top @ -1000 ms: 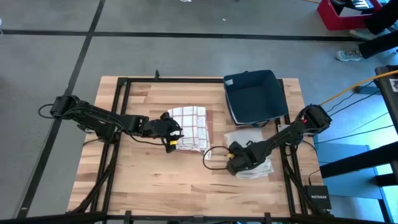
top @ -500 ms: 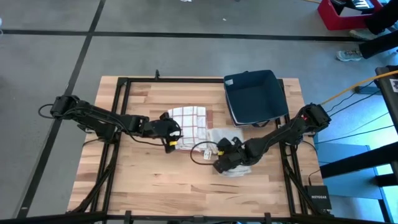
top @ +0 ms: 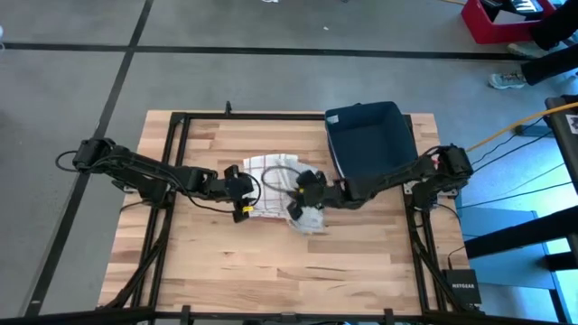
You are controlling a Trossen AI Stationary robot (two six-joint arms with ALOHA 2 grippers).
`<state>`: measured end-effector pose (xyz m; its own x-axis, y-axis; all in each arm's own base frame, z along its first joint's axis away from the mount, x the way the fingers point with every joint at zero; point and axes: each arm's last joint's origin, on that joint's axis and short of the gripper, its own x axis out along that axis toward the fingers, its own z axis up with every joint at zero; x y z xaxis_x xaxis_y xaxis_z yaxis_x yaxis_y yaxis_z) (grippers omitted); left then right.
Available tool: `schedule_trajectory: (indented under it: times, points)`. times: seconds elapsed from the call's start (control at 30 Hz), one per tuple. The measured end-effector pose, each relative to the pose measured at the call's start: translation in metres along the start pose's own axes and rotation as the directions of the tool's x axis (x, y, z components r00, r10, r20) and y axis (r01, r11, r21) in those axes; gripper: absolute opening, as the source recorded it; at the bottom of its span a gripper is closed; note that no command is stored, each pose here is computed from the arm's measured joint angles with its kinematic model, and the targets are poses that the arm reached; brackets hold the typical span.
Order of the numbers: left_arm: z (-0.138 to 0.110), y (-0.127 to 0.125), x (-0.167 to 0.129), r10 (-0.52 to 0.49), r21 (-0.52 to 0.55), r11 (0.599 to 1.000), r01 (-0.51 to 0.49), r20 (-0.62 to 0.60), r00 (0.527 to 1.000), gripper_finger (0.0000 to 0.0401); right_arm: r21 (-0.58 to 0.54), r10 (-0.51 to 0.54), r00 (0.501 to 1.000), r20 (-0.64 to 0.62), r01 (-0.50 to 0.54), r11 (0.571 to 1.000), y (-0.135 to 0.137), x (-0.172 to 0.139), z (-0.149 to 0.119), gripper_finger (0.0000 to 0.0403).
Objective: Fold towel
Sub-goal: Stack the white towel on top of the other white towel
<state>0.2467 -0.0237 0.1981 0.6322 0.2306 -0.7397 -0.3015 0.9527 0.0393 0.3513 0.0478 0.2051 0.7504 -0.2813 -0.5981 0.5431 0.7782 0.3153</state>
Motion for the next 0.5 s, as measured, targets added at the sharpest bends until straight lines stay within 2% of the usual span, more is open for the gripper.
schedule_trajectory:
  times: [0.2,0.33,0.5]
  points:
    - [0.000,0.000,0.000,0.000,0.004,1.000,0.000,0.000,1.000,0.0141,0.022,0.050,0.995,0.086,-0.053,0.998,-0.010,0.013,0.022,0.0020]
    - [0.000,0.000,0.000,0.000,0.004,1.000,0.000,0.001,1.000,0.0141,0.033,0.043,0.996,0.083,-0.045,0.998,-0.015,0.022,0.031,0.0025]
    - [0.000,0.000,0.000,0.000,0.004,1.000,0.000,-0.001,1.000,0.0141,-0.061,0.030,0.995,0.090,-0.025,0.998,-0.007,0.026,0.051,0.0020]
